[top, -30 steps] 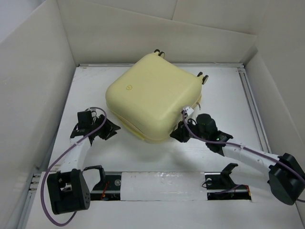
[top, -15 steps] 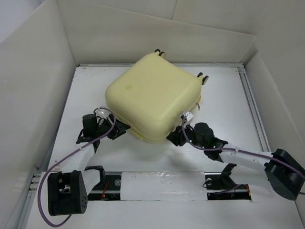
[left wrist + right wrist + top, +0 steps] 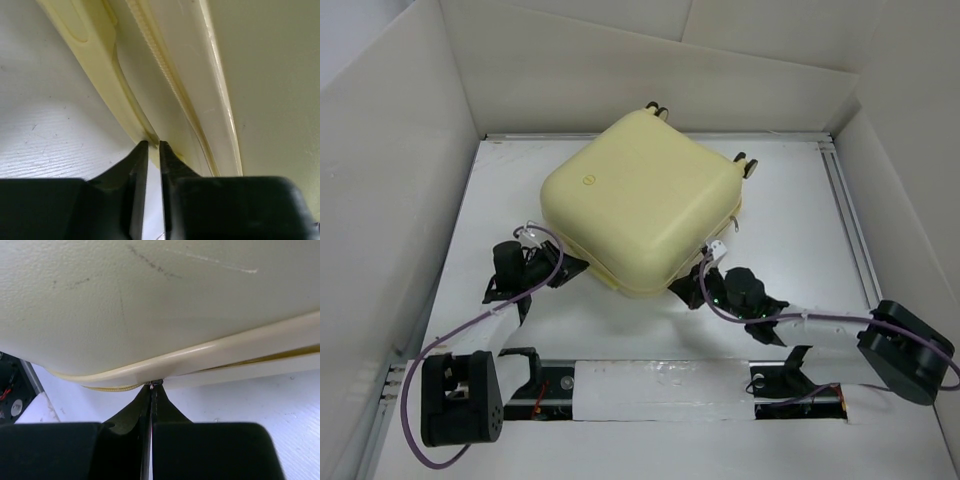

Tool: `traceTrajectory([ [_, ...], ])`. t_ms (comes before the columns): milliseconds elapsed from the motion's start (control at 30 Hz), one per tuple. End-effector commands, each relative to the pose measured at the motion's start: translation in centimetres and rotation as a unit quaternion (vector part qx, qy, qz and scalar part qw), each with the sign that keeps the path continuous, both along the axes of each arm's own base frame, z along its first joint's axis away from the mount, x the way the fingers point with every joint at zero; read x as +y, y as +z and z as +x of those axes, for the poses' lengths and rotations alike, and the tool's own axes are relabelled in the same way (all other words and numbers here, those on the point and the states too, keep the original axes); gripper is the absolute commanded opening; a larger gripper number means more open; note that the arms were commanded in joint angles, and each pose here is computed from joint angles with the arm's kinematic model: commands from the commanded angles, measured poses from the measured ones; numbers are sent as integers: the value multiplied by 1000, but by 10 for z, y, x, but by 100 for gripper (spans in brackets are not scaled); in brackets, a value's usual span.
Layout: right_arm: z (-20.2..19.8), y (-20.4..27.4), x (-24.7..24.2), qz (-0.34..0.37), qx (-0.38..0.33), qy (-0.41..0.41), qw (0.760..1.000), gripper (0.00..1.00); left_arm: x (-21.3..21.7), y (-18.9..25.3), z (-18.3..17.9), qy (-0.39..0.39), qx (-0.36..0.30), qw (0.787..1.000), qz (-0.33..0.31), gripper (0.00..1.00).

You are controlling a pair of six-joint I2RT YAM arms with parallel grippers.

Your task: Pack the luggage

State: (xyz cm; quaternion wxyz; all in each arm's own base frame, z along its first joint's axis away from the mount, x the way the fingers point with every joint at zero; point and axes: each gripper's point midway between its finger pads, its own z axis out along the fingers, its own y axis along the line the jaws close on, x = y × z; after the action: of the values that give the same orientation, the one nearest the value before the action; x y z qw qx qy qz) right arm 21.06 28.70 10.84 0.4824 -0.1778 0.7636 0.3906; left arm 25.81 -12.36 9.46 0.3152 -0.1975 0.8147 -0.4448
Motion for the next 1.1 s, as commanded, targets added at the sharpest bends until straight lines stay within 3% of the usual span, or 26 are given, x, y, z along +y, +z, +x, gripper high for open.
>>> traceTrajectory([
  [0,19,64,-1,96,-66,-63,991,0,-9,19,5,-24,-50,998,-10,9],
  [33,16,64,-3,92,-64,-67,991,0,-15,20,4,-32,-56,998,-8,0],
  [167,5,86,-27,94,-69,-88,989,0,-63,29,0,-52,-91,994,18,0],
  [200,0,70,-37,64,-51,-94,992,0,-70,34,5,-29,-103,994,28,0],
  [233,-5,71,-41,61,-49,-94,992,0,-99,42,-9,-56,-100,993,3,0],
  [300,-18,75,-56,57,-46,-89,993,0,-116,59,-11,-52,-115,992,-31,0],
  [433,-38,74,-70,53,-10,-79,995,0,-140,74,-10,-20,-121,992,-40,0],
  [567,-70,74,-60,72,50,-24,996,0,-177,88,-25,-31,-135,989,-48,0],
  [700,-95,71,-43,62,86,22,994,0,-198,72,-30,-56,-122,989,-55,0],
  [867,-99,51,-16,-1,118,40,992,0,-210,72,-30,-73,-132,985,-81,0],
  [933,-102,63,5,23,111,54,992,0,-215,71,-31,-83,-132,984,-85,0],
  [1067,-87,92,33,34,93,-22,995,0,-227,81,-33,-104,-136,979,-110,0],
])
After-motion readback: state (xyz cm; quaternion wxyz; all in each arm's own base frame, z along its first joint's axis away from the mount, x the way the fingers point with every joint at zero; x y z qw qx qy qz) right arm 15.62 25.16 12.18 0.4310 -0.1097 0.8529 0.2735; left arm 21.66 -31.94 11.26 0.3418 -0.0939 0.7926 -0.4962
